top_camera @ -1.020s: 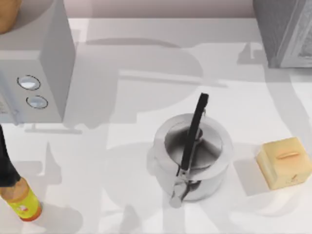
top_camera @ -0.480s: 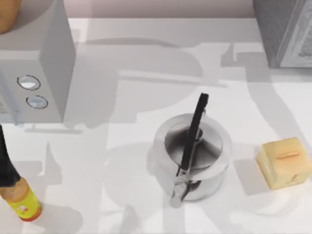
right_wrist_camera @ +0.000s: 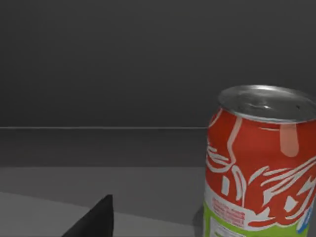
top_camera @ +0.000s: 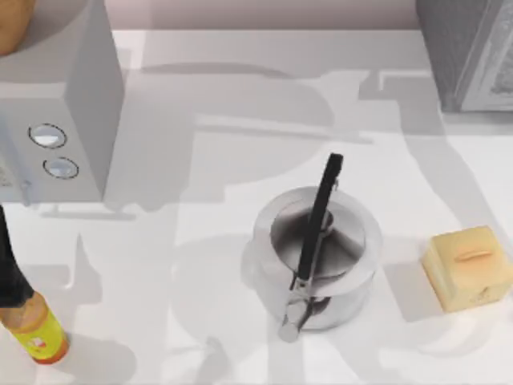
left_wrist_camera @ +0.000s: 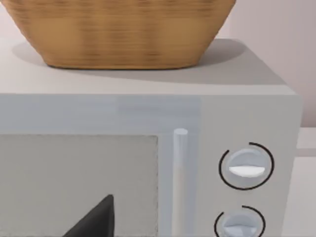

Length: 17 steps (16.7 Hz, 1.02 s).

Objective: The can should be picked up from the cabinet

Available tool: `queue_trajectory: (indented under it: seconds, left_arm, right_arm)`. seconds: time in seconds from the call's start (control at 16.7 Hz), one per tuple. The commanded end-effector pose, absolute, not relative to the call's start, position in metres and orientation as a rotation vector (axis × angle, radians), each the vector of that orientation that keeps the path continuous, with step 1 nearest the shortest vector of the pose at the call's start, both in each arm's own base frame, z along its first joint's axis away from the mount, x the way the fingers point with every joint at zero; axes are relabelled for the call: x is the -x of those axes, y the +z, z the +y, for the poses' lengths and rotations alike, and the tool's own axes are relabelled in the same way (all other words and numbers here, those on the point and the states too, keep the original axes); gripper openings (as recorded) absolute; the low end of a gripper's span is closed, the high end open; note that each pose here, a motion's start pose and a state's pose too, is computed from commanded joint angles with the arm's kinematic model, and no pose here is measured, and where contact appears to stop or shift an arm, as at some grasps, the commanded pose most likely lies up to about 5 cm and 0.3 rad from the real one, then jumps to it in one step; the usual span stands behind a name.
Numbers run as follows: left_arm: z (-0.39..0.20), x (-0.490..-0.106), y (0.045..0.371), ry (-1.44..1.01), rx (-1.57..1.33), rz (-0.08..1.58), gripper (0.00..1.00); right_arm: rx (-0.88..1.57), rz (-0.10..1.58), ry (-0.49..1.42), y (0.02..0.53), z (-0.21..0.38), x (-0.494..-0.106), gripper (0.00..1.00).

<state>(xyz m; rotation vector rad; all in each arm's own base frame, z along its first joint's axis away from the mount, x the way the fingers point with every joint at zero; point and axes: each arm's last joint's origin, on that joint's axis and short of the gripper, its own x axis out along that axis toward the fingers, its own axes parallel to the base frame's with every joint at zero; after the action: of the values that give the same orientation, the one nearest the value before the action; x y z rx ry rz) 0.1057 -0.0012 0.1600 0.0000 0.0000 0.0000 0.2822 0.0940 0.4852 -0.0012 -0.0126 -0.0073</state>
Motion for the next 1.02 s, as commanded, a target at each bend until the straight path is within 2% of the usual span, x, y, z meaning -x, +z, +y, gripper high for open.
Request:
queue_trajectory:
  seconds: [0.18, 0.48, 1.02]
  left_arm:
    - [-0.001, -0.106, 0.16, 0.0, 0.0, 0.0, 1.0]
    - [-0.001, -0.106, 0.16, 0.0, 0.0, 0.0, 1.0]
    - [-0.001, -0.106, 0.16, 0.0, 0.0, 0.0, 1.0]
  right_arm:
    - [0.003, -0.006, -0.007, 0.482, 0.094, -0.314, 1.0]
    - [0.002, -0.009, -0.007, 0.483, 0.093, -0.32, 1.0]
    - [0.002, -0.009, -0.007, 0.483, 0.093, -0.32, 0.32]
